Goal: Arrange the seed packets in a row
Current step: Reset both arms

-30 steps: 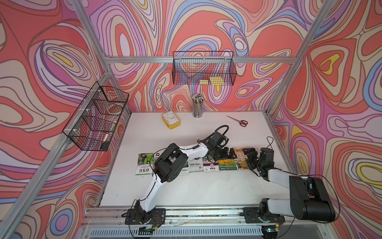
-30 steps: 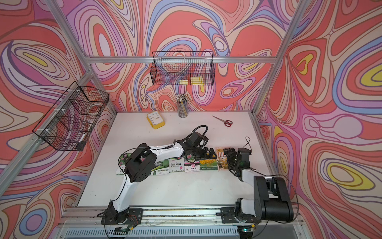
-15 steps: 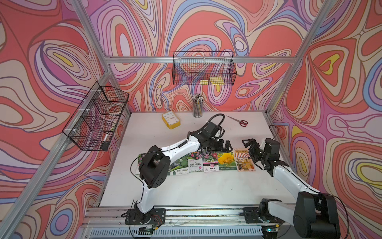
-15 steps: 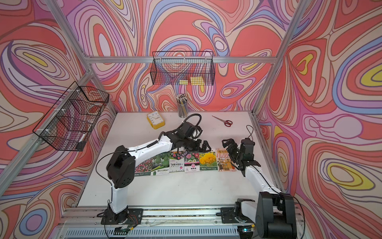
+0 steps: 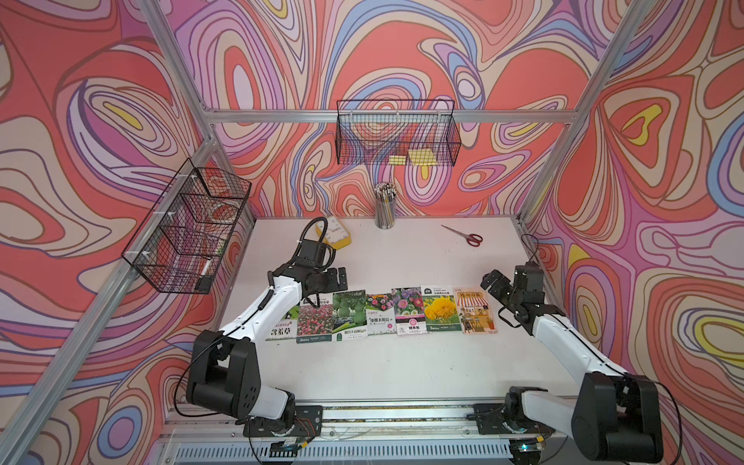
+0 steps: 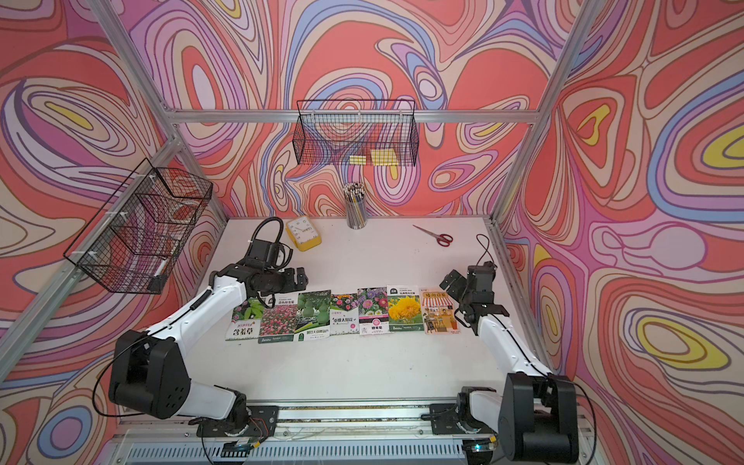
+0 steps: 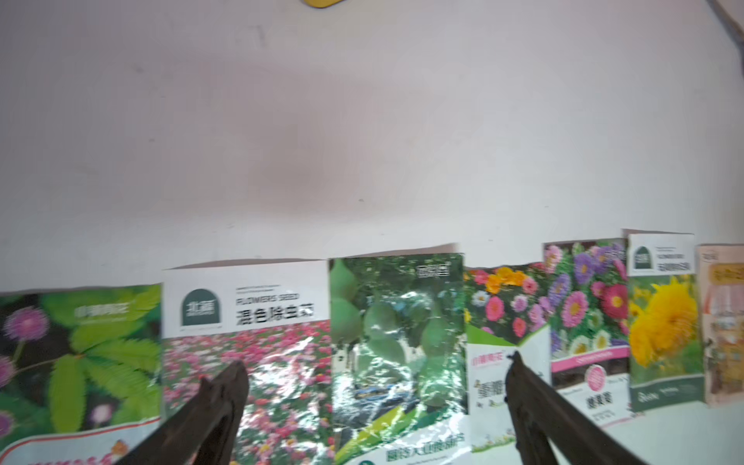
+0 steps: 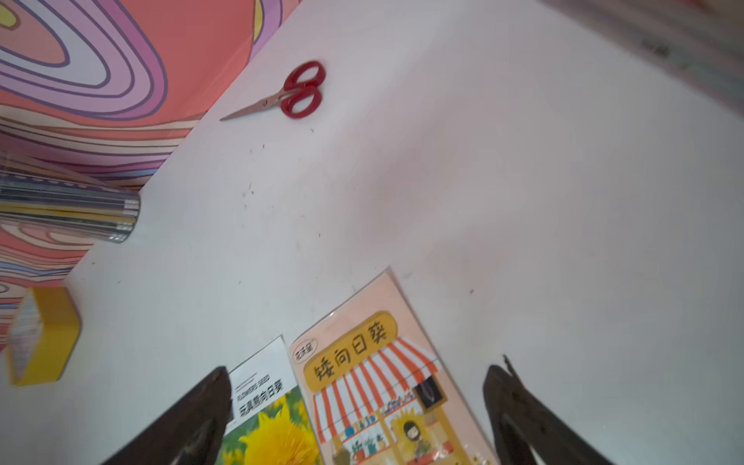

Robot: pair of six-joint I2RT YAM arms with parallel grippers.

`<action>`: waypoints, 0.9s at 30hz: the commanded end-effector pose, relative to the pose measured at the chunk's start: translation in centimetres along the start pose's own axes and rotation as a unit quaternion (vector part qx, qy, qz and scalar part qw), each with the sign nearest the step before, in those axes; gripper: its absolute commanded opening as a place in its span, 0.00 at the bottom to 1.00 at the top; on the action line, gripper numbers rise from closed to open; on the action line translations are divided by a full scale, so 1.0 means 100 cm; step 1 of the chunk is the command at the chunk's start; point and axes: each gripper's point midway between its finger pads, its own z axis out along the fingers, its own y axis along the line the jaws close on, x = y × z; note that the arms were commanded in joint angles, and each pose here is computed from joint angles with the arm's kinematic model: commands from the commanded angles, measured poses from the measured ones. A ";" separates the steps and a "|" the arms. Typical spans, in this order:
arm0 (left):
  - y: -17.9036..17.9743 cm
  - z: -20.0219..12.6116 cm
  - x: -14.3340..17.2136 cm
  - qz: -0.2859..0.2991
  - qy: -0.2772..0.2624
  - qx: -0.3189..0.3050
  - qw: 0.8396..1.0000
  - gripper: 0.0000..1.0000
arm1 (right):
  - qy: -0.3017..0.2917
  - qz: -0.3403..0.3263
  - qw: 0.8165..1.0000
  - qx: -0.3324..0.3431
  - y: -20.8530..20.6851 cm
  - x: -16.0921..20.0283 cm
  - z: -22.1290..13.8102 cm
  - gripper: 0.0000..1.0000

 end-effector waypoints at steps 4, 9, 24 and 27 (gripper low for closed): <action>0.090 0.006 -0.032 0.016 -0.120 -0.116 0.986 0.99 | -0.105 -0.140 0.982 0.069 -0.004 -0.038 0.021 0.98; 0.103 0.006 -0.052 0.024 -0.250 -0.114 0.961 0.99 | -0.196 -0.164 0.966 0.037 -0.005 -0.040 0.016 0.98; 0.072 0.038 -0.023 0.137 -0.331 -0.015 0.933 0.99 | -0.245 -0.231 0.940 -0.050 0.016 -0.012 0.052 0.98; 0.072 0.039 -0.022 0.137 -0.322 -0.014 0.937 0.99 | -0.215 -0.255 0.940 -0.071 0.029 -0.008 0.063 0.98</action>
